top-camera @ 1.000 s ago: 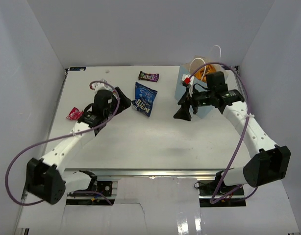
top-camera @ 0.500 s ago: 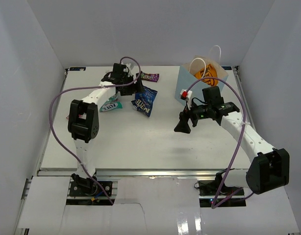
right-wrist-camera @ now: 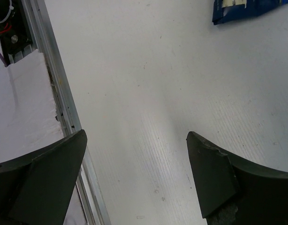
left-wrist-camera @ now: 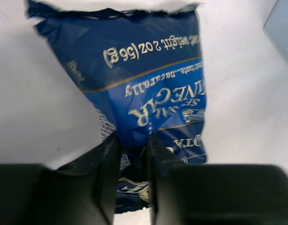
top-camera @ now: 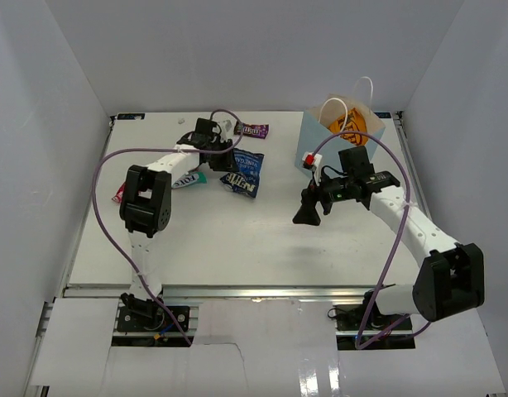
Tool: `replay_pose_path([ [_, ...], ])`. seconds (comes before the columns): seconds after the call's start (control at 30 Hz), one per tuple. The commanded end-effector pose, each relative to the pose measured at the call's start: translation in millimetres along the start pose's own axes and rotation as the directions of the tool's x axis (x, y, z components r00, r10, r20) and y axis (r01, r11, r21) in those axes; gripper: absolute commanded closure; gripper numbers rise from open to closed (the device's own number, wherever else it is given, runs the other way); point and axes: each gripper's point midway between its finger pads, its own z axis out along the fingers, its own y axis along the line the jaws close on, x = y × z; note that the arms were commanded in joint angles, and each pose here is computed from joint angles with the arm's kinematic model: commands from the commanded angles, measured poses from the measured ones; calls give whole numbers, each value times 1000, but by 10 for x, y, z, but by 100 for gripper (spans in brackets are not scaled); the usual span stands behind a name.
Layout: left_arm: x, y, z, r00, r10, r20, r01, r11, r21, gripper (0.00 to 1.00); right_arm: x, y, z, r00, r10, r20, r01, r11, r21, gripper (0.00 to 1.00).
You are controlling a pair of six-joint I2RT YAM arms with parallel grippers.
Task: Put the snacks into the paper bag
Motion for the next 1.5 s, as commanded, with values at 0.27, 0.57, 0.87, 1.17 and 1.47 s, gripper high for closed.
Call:
replay_pose_path([
  [0.27, 321, -666, -889, 986, 51, 161, -95, 955, 282, 96, -445, -48, -17, 997, -11, 75, 11, 1000, -10, 8],
  [0.57, 1011, -1280, -1767, 956, 30, 292, -170, 867, 468, 100, -513, -232, 186, 879, 430, 204, -460, 879, 128, 1],
  [0.87, 1357, -1629, -2195, 944, -54, 326, -156, 796, 585, 100, -857, 313, 413, 904, 362, 227, -338, 931, -137, 7],
  [1.17, 1510, -1798, -2301, 945, -61, 320, -161, 768, 621, 100, -933, 664, 444, 916, 345, 205, -266, 905, -331, 25],
  [1.47, 1450, -1812, -2412, 930, -83, 358, -170, 767, 618, 80, -1003, 924, 242, 948, 239, 213, -133, 900, -415, 78],
])
